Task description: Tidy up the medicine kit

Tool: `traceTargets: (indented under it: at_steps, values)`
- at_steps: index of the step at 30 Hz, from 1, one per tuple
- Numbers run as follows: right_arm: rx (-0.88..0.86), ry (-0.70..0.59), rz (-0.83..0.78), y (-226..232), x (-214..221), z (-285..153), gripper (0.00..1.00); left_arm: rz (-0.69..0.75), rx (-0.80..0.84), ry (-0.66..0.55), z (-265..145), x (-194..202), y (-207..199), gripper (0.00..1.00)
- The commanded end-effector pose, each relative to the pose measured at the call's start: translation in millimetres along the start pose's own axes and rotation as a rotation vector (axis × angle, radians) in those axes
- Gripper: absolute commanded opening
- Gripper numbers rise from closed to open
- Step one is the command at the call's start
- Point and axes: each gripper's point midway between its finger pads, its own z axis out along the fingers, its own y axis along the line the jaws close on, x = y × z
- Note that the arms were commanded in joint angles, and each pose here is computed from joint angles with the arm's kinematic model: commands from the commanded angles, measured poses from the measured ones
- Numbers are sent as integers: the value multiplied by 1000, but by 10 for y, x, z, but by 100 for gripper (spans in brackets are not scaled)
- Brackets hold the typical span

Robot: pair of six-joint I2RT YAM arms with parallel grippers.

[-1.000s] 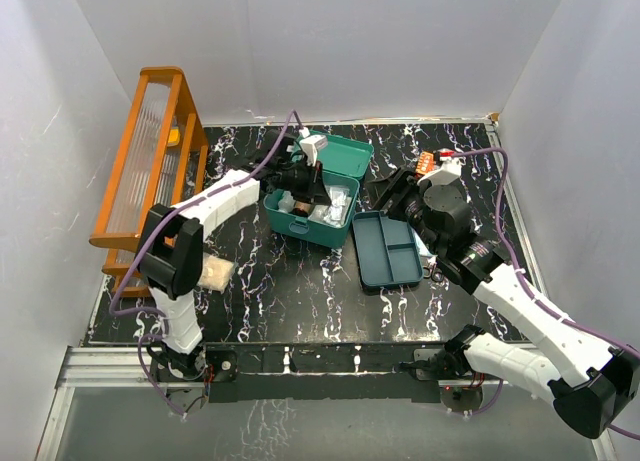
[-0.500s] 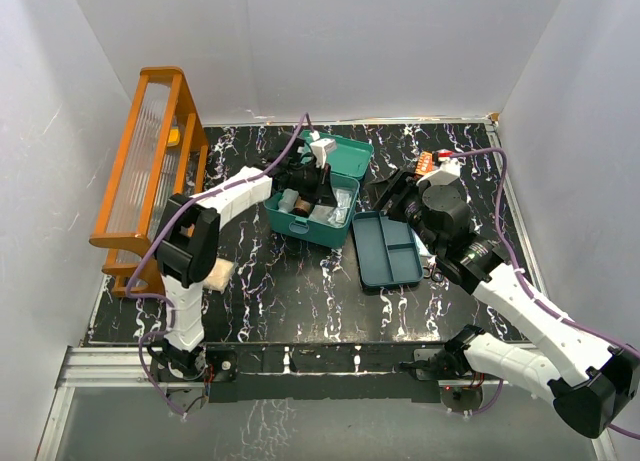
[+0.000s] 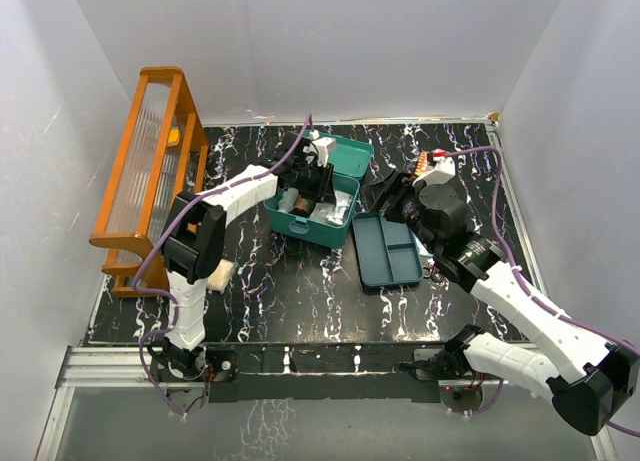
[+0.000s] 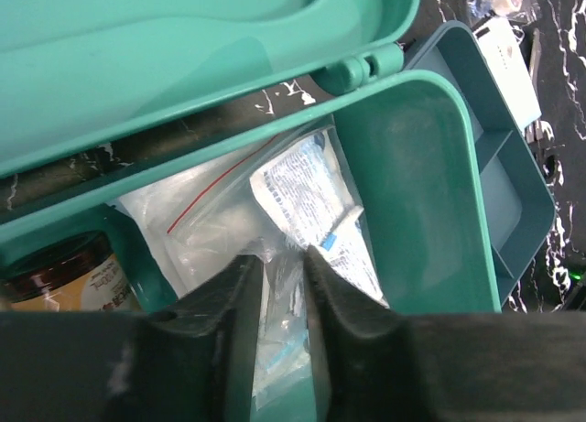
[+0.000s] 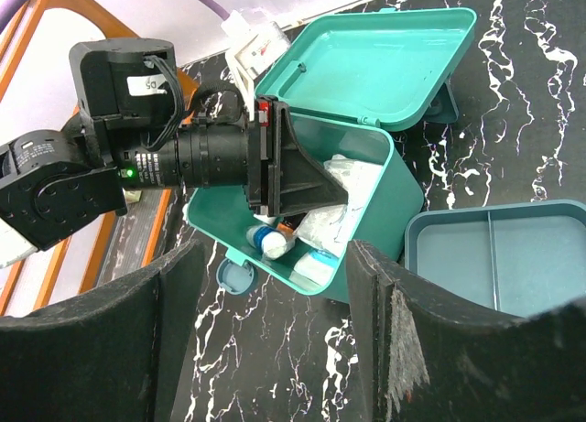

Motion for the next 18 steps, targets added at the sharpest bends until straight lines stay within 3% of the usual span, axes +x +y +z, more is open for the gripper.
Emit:
traceTargets:
  at_steps: [1,18]
  values:
    - [-40,-49,-1,113,-158,-26,61,41,-41,-38,-147,-198,-36,31]
    - [-62,-22,15,184,-115,41,65,114,-129,-110,-719,-441,-158,45]
